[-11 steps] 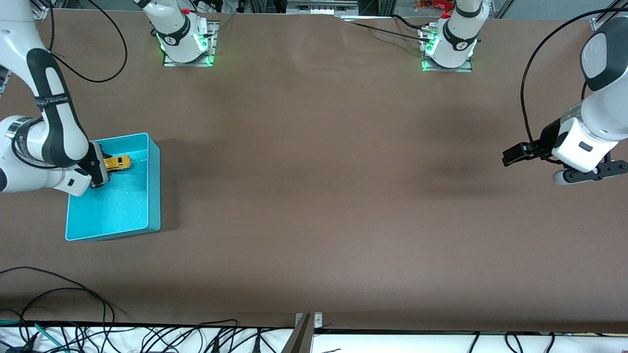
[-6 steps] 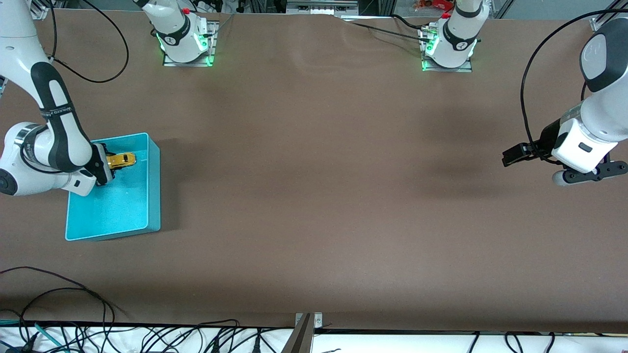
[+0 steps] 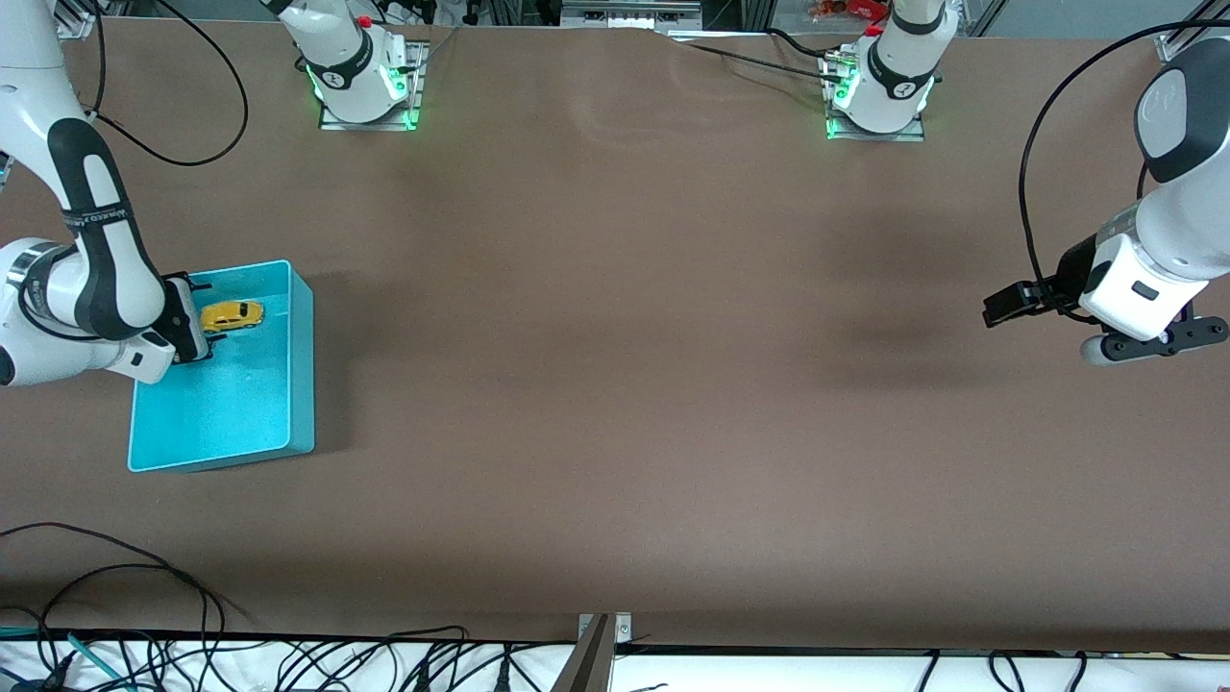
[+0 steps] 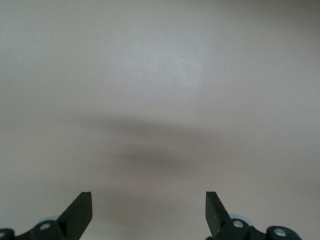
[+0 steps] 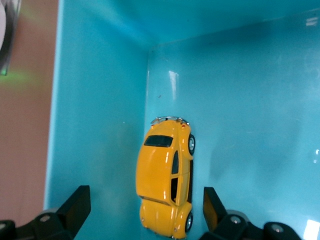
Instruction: Wind up and store yellow beetle car
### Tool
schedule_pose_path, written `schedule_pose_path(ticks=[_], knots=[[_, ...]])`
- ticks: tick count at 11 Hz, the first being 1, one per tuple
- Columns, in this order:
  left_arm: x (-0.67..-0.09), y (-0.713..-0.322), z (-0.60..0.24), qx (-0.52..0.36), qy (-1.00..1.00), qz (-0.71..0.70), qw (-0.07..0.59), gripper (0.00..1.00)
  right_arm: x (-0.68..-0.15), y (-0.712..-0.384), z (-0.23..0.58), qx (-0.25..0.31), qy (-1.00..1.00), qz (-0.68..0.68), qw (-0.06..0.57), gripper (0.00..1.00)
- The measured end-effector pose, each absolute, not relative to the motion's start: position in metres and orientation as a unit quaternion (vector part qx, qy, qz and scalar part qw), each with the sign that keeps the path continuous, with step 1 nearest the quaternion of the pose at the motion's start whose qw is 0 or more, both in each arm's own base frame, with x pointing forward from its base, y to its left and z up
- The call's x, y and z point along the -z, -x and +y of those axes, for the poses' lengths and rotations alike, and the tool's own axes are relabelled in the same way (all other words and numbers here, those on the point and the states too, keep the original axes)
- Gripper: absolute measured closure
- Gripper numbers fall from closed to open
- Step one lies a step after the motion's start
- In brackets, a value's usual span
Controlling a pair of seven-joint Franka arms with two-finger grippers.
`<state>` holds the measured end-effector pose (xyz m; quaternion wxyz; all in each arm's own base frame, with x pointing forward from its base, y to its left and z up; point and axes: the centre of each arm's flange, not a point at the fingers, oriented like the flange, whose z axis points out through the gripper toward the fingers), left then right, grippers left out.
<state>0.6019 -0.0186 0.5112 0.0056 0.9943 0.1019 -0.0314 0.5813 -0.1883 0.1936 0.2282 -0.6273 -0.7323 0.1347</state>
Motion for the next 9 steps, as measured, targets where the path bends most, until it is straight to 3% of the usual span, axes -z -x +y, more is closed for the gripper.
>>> schedule_pose_path(ticks=[4,9], knots=[[-0.511,-0.602,-0.019,0.032,-0.994,0.104,0.012,0.0,-0.241,-0.588,-0.188,-0.132,0.632,-0.733,0.214,0.0],[-0.511,-0.602,-0.02,0.033,-0.994,0.104,0.013,0.0,-0.359,-0.6,-0.118,-0.124,0.731,-0.66,0.12,0.0]])
